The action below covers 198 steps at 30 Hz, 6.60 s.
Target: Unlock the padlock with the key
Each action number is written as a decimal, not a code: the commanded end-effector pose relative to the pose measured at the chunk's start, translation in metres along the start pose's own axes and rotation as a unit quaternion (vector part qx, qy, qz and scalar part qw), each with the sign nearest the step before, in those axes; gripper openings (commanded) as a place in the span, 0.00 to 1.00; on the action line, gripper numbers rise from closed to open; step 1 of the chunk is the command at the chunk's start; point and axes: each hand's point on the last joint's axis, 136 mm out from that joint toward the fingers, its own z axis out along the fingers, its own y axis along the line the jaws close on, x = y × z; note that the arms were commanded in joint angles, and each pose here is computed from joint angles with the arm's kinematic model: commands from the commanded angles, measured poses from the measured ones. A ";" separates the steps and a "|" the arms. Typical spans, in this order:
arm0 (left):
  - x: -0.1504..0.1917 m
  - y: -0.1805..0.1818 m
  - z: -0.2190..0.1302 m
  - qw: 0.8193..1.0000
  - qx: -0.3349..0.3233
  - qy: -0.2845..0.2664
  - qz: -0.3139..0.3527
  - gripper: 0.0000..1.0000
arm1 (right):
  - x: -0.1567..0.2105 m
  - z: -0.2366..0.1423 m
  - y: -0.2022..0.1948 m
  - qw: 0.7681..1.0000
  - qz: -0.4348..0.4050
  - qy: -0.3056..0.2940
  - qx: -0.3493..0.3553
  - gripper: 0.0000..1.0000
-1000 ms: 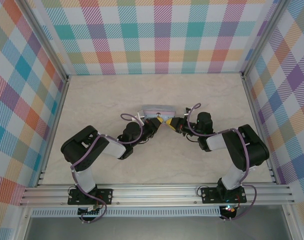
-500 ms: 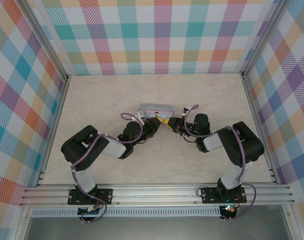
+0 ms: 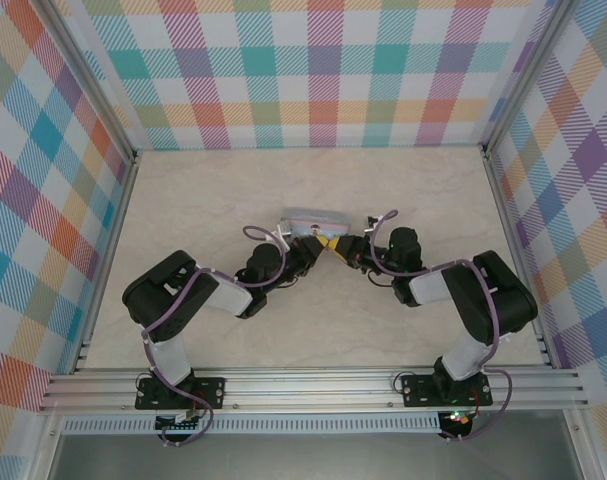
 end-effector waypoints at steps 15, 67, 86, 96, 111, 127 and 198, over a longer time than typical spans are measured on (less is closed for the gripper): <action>0.005 -0.022 -0.016 1.000 0.012 0.023 0.009 0.00 | 0.032 -0.061 -0.035 0.961 -0.213 0.038 0.169 0.54; 0.006 -0.019 -0.016 0.996 -0.019 0.046 -0.068 0.00 | 0.017 -0.005 0.013 0.583 -0.781 -0.002 0.223 0.25; 0.011 -0.007 -0.015 0.997 -0.027 0.052 -0.046 0.00 | 0.041 0.001 0.025 0.722 -0.670 0.041 0.170 0.02; 0.013 0.005 -0.018 0.998 -0.035 0.049 -0.018 0.00 | 0.057 0.004 0.031 0.887 -0.451 0.076 0.069 0.00; 0.015 0.024 -0.017 0.998 -0.049 0.045 -0.016 0.00 | 0.047 -0.003 0.015 0.943 -0.316 0.098 0.038 0.04; 0.016 0.064 -0.016 0.995 -0.095 0.034 -0.017 0.00 | 0.038 -0.046 -0.018 0.920 -0.356 0.079 0.144 0.59; -0.064 0.039 -0.063 0.972 -0.177 0.050 0.147 1.00 | -0.071 0.071 -0.021 0.951 -0.271 0.125 0.076 1.00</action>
